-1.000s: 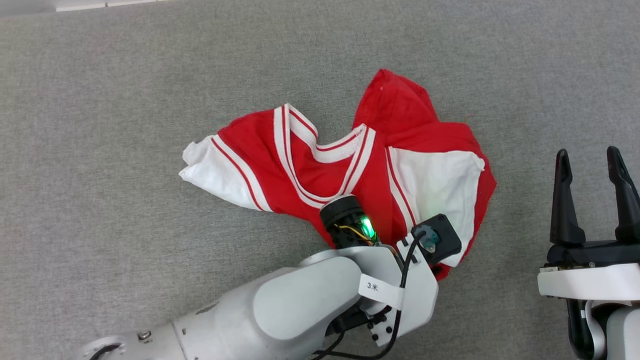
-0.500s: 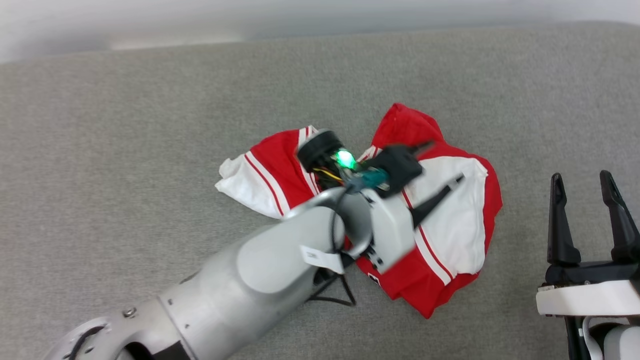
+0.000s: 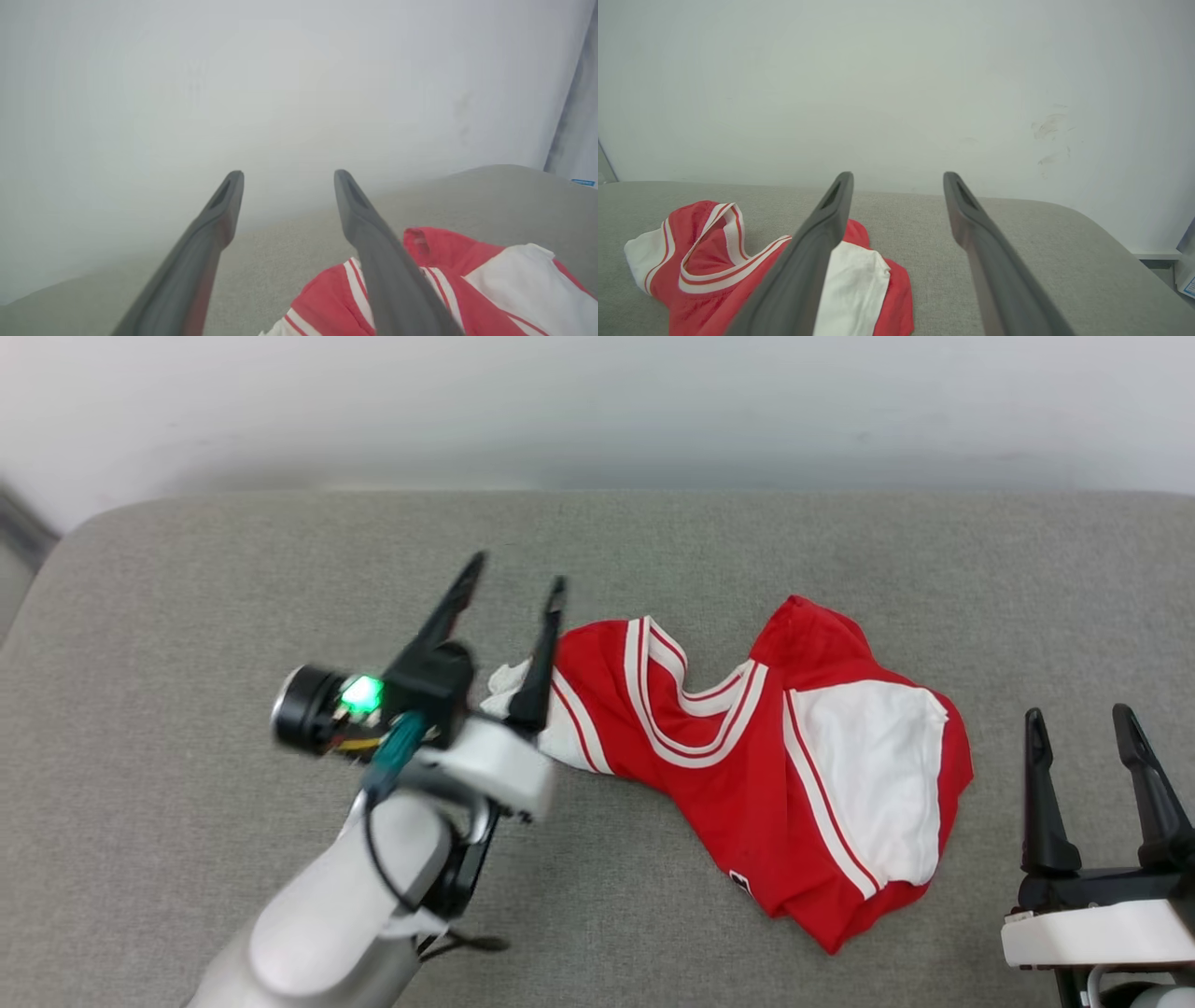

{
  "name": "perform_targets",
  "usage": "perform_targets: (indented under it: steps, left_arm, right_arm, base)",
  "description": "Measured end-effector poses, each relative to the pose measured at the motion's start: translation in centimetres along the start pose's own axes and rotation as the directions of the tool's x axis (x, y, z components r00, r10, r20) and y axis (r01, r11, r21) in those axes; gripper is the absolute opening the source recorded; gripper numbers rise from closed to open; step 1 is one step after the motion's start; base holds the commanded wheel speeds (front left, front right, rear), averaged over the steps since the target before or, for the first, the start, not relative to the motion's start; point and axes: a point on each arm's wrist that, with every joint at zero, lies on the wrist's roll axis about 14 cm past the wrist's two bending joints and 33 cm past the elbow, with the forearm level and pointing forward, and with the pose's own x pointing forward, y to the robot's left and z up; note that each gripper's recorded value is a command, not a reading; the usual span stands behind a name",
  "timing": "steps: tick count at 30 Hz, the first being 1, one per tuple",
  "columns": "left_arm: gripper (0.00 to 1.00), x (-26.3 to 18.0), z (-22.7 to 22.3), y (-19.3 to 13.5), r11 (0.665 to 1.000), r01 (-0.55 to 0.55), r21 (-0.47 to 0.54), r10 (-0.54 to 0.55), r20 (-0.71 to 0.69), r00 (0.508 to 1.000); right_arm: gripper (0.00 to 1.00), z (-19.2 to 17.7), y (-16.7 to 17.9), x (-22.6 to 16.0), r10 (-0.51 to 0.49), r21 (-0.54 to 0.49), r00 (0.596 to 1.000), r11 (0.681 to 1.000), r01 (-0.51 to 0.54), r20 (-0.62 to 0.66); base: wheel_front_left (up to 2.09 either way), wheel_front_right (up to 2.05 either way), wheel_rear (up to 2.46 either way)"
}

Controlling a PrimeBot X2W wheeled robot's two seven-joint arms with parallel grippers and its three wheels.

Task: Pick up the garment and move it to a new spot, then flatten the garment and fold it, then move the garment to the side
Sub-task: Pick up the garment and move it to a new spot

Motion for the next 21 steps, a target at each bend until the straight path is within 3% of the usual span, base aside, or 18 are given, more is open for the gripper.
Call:
perform_targets:
  steps: [9, 21]
  left_arm:
    - [1.0, -6.7, -0.3, 5.9, 0.963, -0.269, 0.009, 0.27, -0.004, 0.963]
    - [1.0, -12.4, -2.6, 6.7, 0.94, -0.34, 0.017, 0.34, -0.073, 0.937]
  right_arm:
    - [1.0, 1.0, 0.8, -0.6, 0.02, 0.012, 1.0, 1.0, -0.021, 0.021]
    - [1.0, 0.1, 1.1, -2.4, 0.02, 0.08, 1.0, 0.997, -0.018, -0.016]
  base:
    - [0.0, 0.0, 0.0]
    - [0.0, 0.0, 0.0]
